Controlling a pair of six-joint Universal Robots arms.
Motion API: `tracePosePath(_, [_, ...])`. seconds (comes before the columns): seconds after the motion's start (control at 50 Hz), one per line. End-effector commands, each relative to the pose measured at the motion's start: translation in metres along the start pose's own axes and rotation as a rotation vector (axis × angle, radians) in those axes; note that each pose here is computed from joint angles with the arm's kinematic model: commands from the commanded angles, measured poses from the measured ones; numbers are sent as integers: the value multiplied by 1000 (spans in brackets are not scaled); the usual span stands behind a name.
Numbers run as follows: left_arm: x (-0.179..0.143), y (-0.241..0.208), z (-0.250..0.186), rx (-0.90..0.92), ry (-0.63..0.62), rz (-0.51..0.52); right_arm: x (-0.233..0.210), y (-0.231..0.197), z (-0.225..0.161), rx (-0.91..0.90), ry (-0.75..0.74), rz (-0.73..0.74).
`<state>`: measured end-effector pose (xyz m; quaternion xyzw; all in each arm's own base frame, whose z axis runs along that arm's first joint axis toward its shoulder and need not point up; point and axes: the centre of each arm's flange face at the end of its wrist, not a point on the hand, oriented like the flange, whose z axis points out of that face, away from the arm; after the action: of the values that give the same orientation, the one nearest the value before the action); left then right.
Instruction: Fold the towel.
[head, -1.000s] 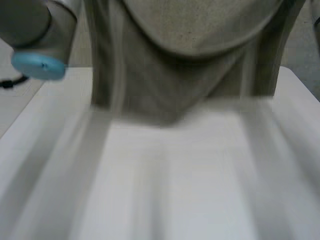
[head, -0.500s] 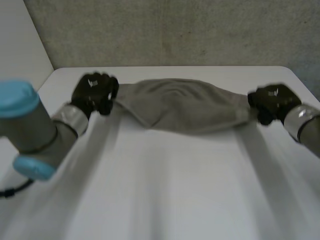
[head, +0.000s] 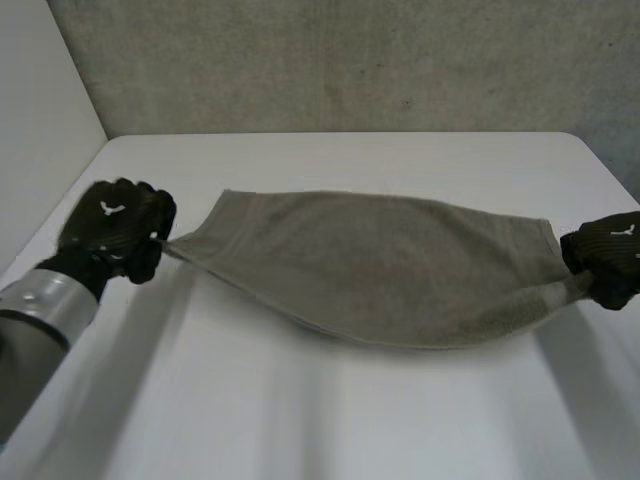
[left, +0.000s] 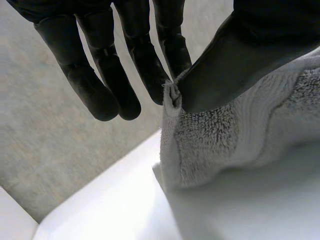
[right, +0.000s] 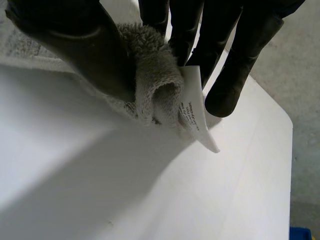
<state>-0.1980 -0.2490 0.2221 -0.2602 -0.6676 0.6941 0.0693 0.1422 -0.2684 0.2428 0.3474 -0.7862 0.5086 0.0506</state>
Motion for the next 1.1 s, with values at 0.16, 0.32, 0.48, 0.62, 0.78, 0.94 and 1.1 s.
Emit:
tracePosePath(0.16, [-14, -18, -28, 47, -9, -114, 30, -13, -25, 8, -42, -47])
tracePosePath(0.32, [-7, 12, 4, -29, 48, -116, 32, 1, 20, -58, -114, 25])
tracePosePath(0.48, [-3, 37, 73, -74, 54, -38, 27, 4, 87, -140, -91, 54])
tracePosePath(0.62, [0, 47, 127, -77, 9, -5, 33, 9, 134, -143, -46, 131])
tracePosePath(0.78, [18, 57, 185, -27, 16, 12, 38, 13, 180, -96, -3, 208])
tracePosePath(0.94, [16, 74, 219, -56, -49, 15, 43, 11, 207, -45, 78, 254])
tracePosePath(1.1, [19, 88, 230, -84, -68, 11, 45, 3, 226, 75, 139, 260])
